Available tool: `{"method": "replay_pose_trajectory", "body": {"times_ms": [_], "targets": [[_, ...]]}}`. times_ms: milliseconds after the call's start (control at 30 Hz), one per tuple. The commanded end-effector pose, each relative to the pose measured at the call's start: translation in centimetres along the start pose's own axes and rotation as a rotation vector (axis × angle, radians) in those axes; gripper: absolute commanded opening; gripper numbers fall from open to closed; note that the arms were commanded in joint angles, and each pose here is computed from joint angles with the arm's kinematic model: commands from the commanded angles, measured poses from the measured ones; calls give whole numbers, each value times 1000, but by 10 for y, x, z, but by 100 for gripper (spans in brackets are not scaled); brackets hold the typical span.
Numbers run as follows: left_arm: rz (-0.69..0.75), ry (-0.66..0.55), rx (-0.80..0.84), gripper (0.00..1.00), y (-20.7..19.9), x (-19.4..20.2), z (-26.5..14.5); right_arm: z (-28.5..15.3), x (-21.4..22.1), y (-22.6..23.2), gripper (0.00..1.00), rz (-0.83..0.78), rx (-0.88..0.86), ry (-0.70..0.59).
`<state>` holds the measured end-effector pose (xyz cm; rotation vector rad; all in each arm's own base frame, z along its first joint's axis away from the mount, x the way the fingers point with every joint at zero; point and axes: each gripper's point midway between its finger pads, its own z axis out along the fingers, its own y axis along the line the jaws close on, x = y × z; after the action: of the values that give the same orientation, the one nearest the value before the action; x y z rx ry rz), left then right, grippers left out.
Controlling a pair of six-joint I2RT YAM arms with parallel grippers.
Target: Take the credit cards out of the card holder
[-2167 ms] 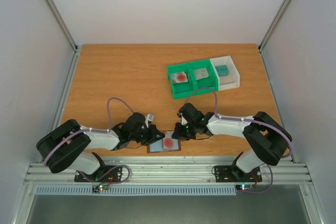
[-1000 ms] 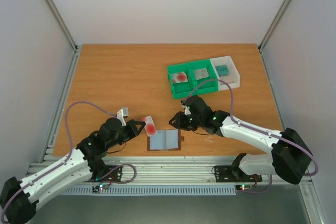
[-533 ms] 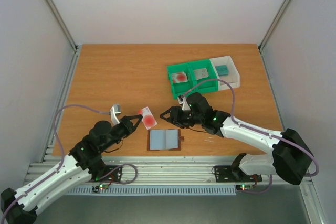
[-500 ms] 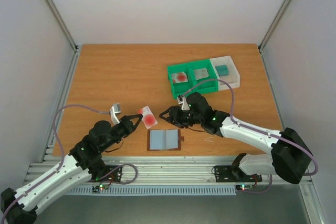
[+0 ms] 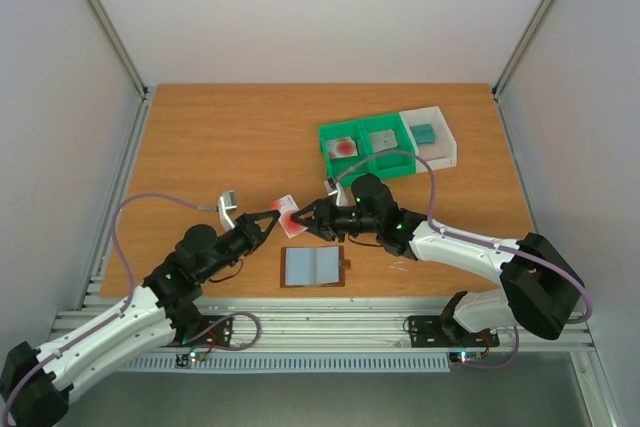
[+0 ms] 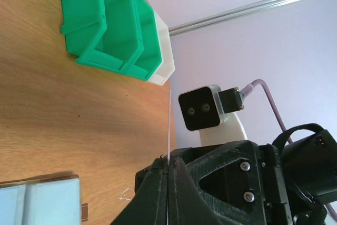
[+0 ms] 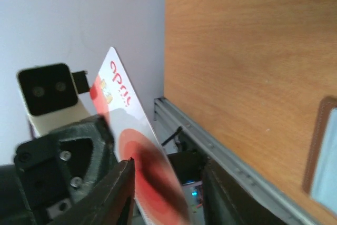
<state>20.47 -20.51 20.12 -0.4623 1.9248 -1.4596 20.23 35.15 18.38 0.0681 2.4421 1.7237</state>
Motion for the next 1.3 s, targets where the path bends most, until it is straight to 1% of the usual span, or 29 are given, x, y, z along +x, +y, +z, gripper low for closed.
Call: {"method": "replay_pose_trajectory", "body": {"times_ms": [0,33,67,100,200,267,333,400,500,600,700,833,933,967,1067,1133,1167,1200,1267], "targets": [[-15,-12,87,0,-16,-3,2,-2,7,17,22,-51,-73,27],[-15,-10,87,1,-14,-2,2,-3,8,18,11,-70,-74,28],[-13,-6,87,4,-13,-1,2,-4,10,17,3,-93,-67,31],[-11,-2,89,8,-11,0,1,-7,11,15,1,-120,-52,33],[0,14,95,28,-12,4,-1,-19,19,15,1,-215,-30,50],[37,29,74,40,-13,5,-6,-27,26,20,1,-295,-30,79],[95,46,26,47,-8,7,-13,-36,34,20,1,-352,-3,109],[145,62,29,52,-12,9,-23,-44,44,18,1,-397,15,148],[231,90,54,58,-26,11,-42,-54,60,22,1,-448,-8,224],[325,133,74,59,-38,16,-61,-63,73,36,1,-507,-60,288],[388,194,110,59,-50,25,-73,-69,79,46,1,-552,-91,319],[400,342,190,60,-69,48,-73,-71,86,55,1,-568,-118,374],[390,462,192,58,-75,62,-68,-75,93,64,2,-587,-176,411],[395,485,185,58,-75,65,-66,-75,95,65,2,-589,-187,427],[396,481,155,58,-72,63,-61,-77,100,68,2,-588,-205,470],[382,479,179,58,-75,63,-59,-77,100,65,2,-587,-190,467],[374,484,194,56,-77,65,-57,-76,98,62,2,-611,-179,455],[360,494,200,53,-78,66,-55,-76,98,61,2,-622,-175,452],[344,508,212,44,-79,69,-51,-77,99,61,2,-620,-177,459]]}}
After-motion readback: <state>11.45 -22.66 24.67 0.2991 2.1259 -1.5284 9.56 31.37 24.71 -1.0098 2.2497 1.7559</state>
